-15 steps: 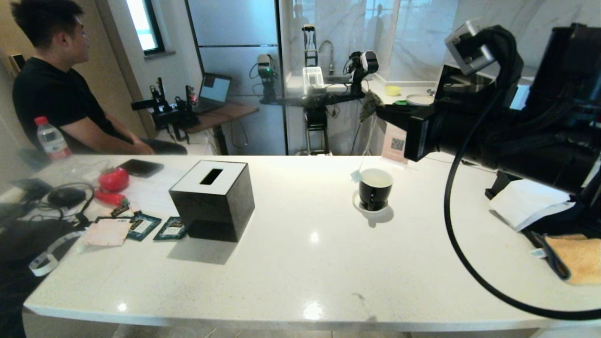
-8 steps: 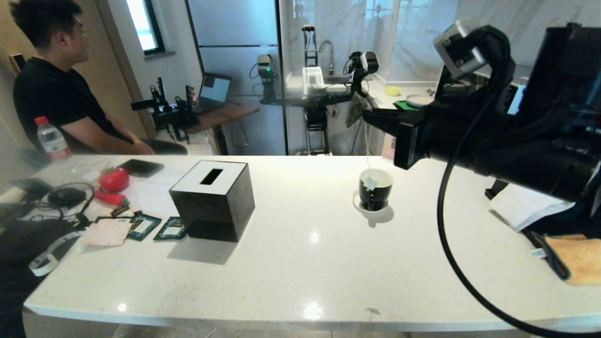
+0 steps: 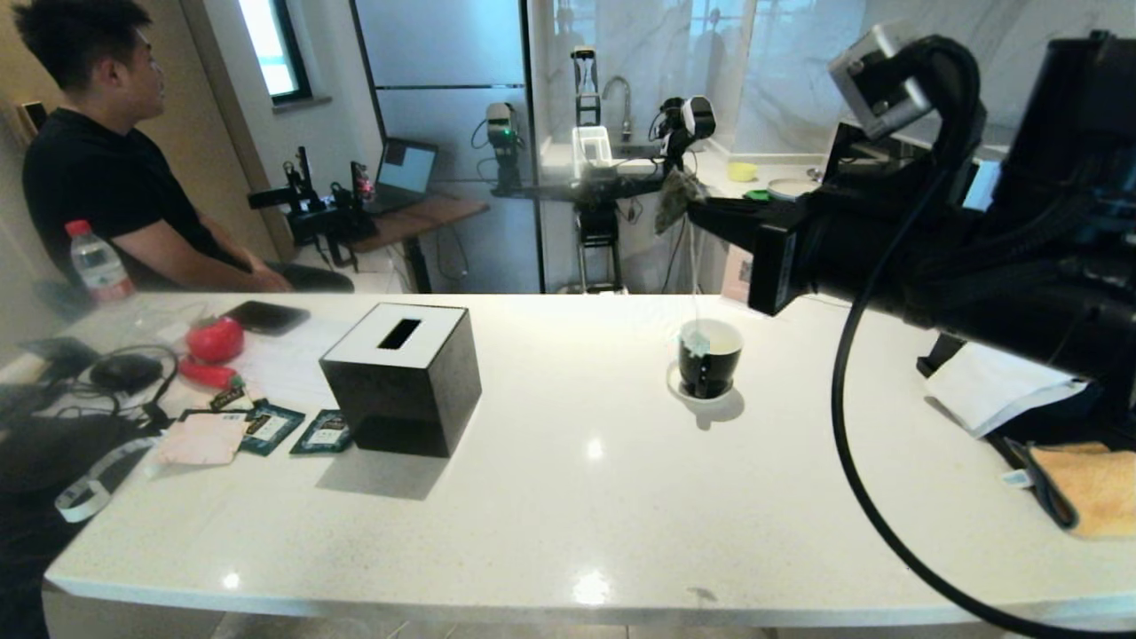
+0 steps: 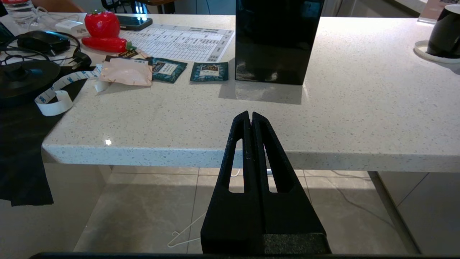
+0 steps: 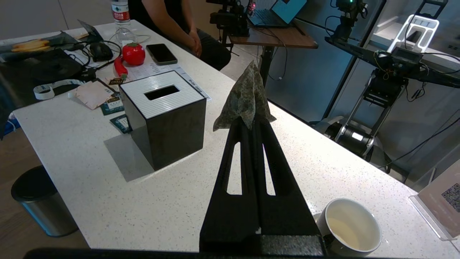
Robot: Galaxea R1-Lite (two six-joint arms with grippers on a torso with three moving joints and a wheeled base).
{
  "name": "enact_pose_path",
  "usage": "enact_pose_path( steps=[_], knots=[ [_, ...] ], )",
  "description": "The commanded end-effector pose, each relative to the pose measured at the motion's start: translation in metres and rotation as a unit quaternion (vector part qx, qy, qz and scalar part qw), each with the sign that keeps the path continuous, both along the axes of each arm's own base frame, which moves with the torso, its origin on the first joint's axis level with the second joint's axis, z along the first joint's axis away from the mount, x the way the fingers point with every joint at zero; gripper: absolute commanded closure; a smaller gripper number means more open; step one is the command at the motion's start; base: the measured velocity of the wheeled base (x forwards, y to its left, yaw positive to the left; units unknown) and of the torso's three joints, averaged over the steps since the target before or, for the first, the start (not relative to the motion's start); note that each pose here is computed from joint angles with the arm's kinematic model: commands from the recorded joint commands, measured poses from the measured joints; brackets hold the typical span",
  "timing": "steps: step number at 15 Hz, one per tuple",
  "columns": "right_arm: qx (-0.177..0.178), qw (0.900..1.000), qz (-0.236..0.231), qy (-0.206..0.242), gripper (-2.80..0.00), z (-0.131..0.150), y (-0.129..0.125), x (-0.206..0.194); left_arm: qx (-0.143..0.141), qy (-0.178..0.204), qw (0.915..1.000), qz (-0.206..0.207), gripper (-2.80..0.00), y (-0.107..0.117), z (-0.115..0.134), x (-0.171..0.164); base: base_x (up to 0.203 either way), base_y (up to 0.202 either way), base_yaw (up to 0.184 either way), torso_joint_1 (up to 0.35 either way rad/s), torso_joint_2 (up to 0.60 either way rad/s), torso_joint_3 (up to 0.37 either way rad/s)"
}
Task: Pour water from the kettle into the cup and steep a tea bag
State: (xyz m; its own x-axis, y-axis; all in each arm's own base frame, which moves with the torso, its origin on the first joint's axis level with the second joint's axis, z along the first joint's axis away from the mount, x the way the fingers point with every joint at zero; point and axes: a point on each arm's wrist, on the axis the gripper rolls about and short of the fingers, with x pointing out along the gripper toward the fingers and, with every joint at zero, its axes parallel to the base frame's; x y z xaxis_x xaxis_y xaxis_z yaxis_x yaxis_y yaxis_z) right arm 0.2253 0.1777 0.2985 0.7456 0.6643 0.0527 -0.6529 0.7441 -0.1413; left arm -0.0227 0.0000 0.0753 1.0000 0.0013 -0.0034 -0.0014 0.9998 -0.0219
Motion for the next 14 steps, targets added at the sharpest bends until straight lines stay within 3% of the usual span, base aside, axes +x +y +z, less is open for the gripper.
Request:
enact_pose_path(
  steps=[1, 8, 14],
  knots=[
    [0.003, 1.000, 0.003, -0.004, 0.00, 0.002, 0.000, -0.002, 0.003, -0.002, 1.0000, 0.000, 0.00, 0.000, 0.000, 0.000, 0.000, 0.000, 0.000, 0.000, 0.00, 0.000],
    [0.005, 1.000, 0.002, -0.008, 0.00, 0.007, -0.004, -0.007, 0.013, -0.010, 0.9999, 0.000, 0.00, 0.000, 0.019, -0.001, 0.000, 0.000, 0.000, 0.000, 0.00, 0.000],
    [0.003, 1.000, 0.002, -0.020, 0.00, 0.011, -0.006, -0.009, 0.005, 0.037, 0.9992, -0.011, 0.00, 0.000, 0.083, 0.025, 0.000, 0.000, 0.000, 0.000, 0.00, 0.000]
  ],
)
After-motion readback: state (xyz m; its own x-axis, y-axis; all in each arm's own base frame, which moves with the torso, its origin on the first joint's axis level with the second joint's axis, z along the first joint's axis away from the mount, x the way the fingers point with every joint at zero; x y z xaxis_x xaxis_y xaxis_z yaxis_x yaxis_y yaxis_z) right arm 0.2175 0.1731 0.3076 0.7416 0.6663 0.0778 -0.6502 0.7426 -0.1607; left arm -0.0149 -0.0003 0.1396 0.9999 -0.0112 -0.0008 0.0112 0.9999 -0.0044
